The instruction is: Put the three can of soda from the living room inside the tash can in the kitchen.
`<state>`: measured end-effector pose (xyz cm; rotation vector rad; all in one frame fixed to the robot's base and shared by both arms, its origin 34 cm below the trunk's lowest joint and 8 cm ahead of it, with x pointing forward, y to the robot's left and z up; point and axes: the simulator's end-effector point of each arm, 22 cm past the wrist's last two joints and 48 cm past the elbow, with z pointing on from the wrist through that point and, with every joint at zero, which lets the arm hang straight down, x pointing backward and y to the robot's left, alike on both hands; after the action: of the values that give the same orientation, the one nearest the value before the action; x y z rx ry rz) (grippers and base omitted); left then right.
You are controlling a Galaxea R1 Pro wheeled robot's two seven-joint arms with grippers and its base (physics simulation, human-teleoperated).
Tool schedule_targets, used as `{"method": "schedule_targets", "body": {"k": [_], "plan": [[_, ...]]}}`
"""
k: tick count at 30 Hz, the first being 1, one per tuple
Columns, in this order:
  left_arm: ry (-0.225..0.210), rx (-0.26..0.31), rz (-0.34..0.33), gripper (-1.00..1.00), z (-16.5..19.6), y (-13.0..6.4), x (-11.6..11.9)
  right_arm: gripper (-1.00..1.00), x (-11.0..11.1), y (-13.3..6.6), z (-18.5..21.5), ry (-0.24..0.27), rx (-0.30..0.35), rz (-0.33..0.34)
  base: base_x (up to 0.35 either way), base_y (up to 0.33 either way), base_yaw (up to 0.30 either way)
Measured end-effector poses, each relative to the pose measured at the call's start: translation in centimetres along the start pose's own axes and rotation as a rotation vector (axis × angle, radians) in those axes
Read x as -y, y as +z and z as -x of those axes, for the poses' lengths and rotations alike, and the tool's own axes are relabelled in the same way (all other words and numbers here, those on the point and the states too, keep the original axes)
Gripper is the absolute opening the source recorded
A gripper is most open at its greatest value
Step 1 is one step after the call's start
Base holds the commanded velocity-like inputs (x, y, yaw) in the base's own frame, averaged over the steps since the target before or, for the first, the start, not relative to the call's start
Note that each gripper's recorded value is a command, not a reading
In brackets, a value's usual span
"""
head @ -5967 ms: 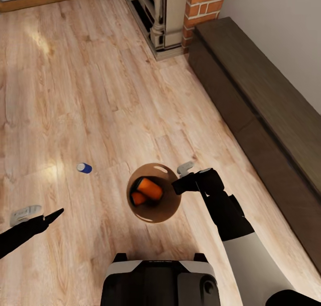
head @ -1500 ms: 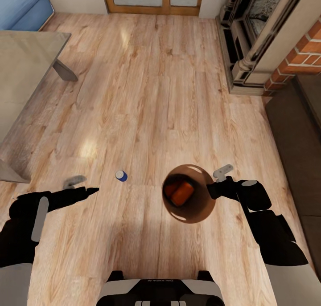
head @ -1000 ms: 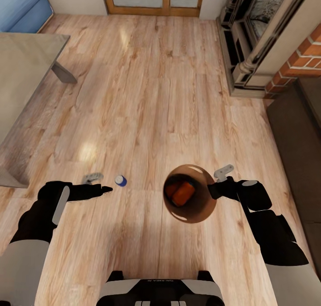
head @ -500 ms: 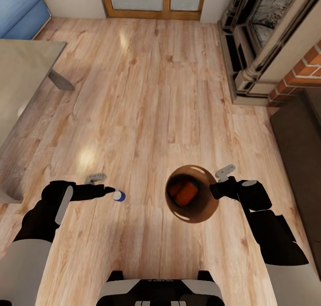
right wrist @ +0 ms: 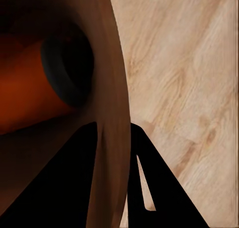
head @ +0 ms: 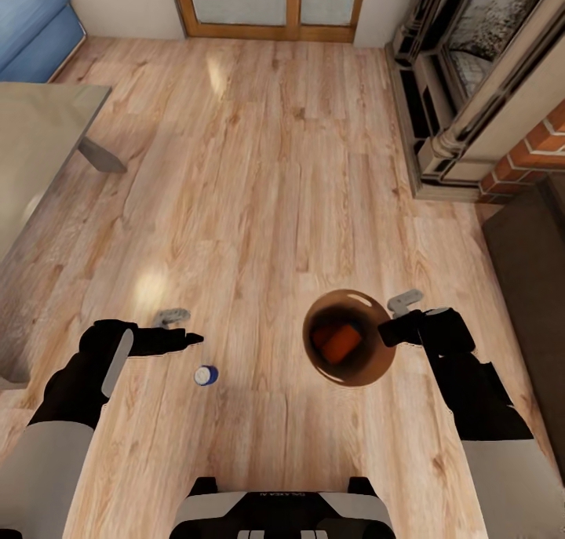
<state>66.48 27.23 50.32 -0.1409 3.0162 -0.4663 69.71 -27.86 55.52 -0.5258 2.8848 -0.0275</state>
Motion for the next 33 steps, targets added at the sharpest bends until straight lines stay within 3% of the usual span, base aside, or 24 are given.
{"method": "schedule_targets", "body": {"k": [7, 16, 20, 28, 33], "plan": [[-0.014, -0.028, 0.006, 1.00, -1.0, 0.6, -0.4, -1.00, 0.5, 0.6, -0.4, 0.025, -0.021, 0.007, 0.307, 0.000, 0.000], [-0.030, -0.051, 0.020, 1.00, -1.9, 1.1, -1.1, -1.00, 0.4, 0.7, -0.5, 0.029, -0.025, 0.012, 0.055, 0.000, 0.000], [-0.039, -0.048, 0.065, 1.00, -1.9, 1.0, -2.3, -1.00, 0.7, 0.8, -0.6, 0.023, -0.027, 0.001, 0.005, 0.000, 0.000], [-0.042, -0.052, 0.087, 1.00, -2.1, 1.9, -3.3, -1.00, 0.5, 1.9, -1.1, 0.028, -0.036, 0.006, 0.001, 0.000, 0.000], [-0.025, -0.008, 0.093, 1.00, -1.3, 2.8, -3.5, -1.00, 0.9, 2.5, -0.2, 0.028, -0.020, 0.001, 0.000, 0.000, 0.000]]}}
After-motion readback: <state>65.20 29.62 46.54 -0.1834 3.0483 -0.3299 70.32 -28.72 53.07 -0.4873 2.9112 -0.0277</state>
